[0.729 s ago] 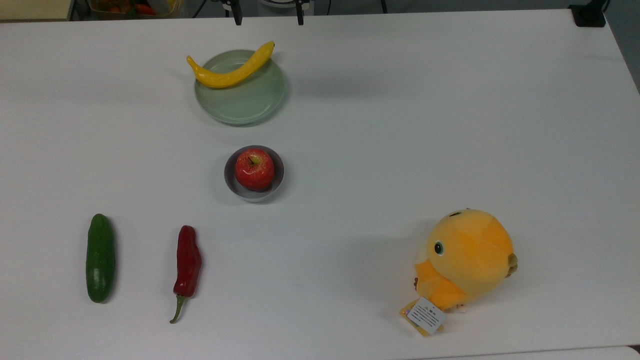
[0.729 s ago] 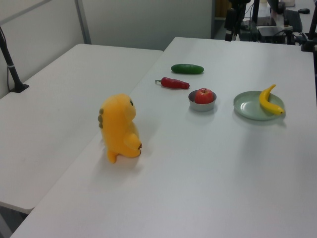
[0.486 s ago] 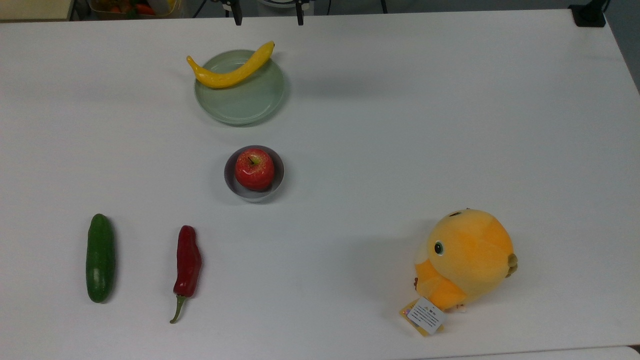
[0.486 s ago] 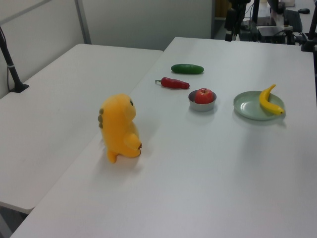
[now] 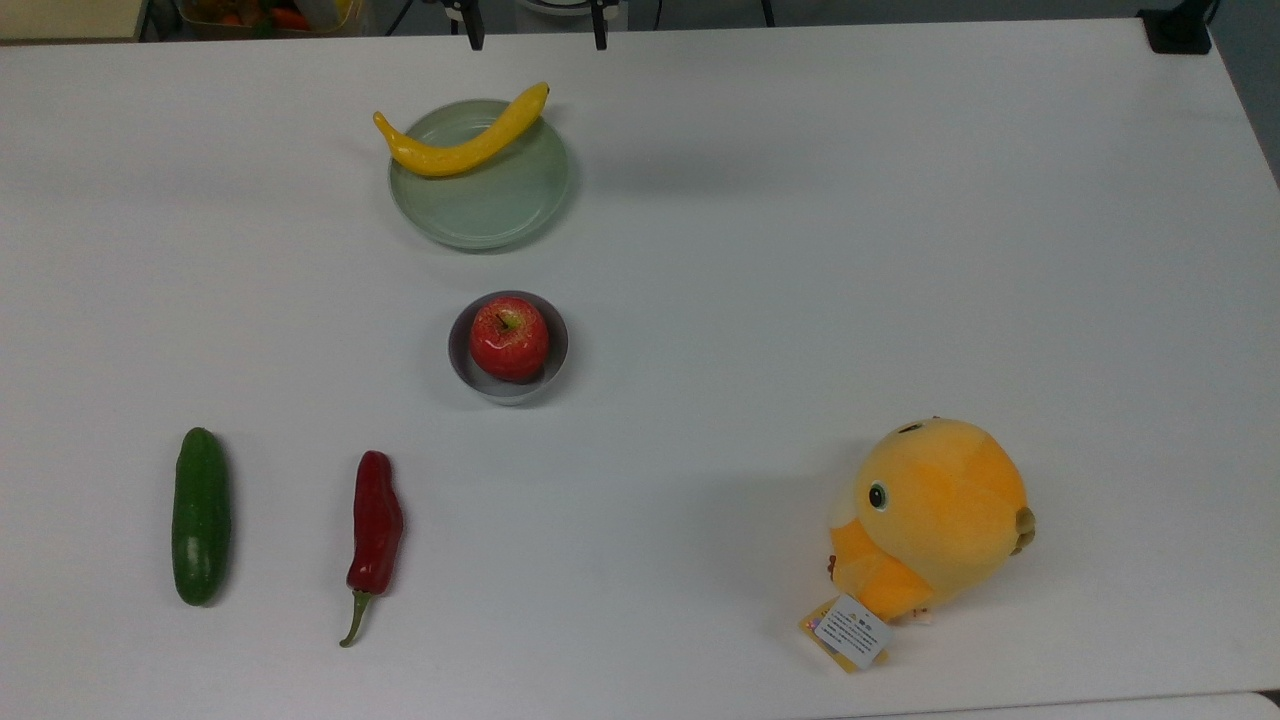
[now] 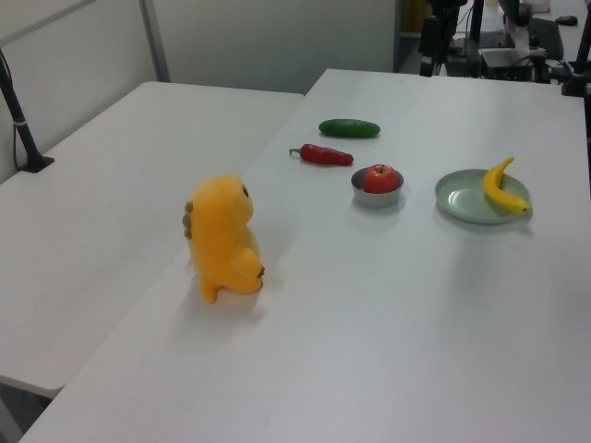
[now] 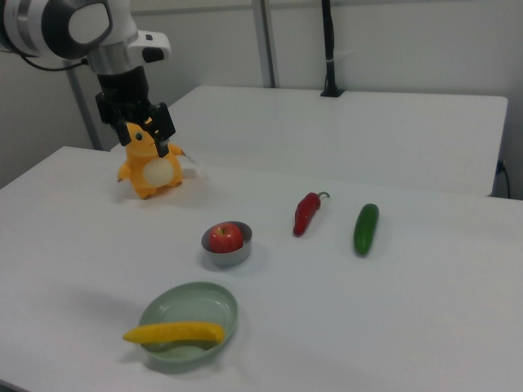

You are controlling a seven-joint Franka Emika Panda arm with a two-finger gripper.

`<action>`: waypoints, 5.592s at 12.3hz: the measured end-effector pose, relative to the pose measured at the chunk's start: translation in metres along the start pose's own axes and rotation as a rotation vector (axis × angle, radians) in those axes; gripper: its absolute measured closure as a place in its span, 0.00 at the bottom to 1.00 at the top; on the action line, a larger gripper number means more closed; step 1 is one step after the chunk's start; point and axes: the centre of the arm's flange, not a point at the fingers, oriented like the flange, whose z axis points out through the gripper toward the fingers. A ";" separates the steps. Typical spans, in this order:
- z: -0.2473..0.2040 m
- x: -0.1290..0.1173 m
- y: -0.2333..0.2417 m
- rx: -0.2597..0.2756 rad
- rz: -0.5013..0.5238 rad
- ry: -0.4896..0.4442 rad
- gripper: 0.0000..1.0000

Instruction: Put the cucumber on the left side of the bowl

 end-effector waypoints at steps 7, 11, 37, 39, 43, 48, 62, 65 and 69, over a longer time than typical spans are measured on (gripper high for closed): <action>0.000 0.000 0.000 0.000 0.000 0.000 0.00; 0.002 -0.001 0.000 0.000 0.001 -0.005 0.00; 0.106 0.122 0.231 -0.171 0.059 0.398 0.00; 0.134 0.132 0.241 -0.190 0.062 0.440 0.00; 0.200 0.147 0.257 -0.225 0.056 0.505 0.00; 0.258 0.155 0.274 -0.247 0.036 0.503 0.00; 0.330 0.162 0.293 -0.249 0.043 0.503 0.17; 0.328 0.164 0.289 -0.244 0.040 0.509 0.47; 0.319 0.167 0.288 -0.273 0.004 0.517 0.54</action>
